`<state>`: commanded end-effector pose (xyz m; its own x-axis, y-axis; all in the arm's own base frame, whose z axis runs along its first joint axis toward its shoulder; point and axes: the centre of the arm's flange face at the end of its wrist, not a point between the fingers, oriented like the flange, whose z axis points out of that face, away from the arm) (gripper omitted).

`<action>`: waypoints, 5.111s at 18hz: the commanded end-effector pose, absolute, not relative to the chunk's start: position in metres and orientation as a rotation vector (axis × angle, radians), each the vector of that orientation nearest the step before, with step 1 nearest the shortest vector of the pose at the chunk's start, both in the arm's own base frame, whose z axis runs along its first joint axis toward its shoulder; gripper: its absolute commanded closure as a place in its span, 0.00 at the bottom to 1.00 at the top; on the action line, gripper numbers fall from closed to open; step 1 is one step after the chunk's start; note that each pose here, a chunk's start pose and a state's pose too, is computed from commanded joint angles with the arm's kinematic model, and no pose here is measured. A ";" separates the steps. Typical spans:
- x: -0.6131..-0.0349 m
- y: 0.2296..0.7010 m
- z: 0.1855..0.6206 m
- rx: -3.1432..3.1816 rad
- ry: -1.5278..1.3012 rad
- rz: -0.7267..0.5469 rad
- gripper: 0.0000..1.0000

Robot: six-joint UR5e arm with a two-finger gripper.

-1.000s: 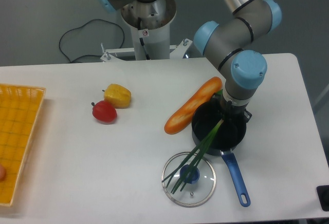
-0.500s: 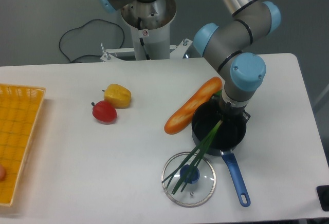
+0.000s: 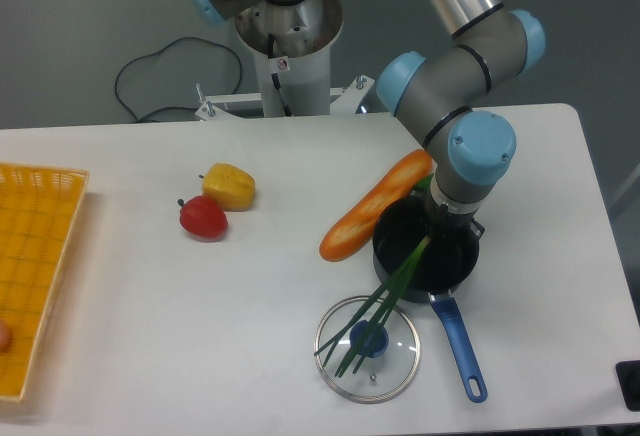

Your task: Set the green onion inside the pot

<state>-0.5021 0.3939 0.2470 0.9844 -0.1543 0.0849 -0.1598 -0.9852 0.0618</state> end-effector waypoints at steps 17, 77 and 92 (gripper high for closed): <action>-0.507 0.391 0.223 2.985 -0.310 0.096 0.97; -0.494 0.409 0.287 3.089 -0.243 0.073 0.98; -0.481 0.405 0.256 3.067 -0.251 0.147 0.93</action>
<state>-0.4809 0.4051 0.2561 0.9821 -0.1594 0.0999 -0.1653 -0.9848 0.0532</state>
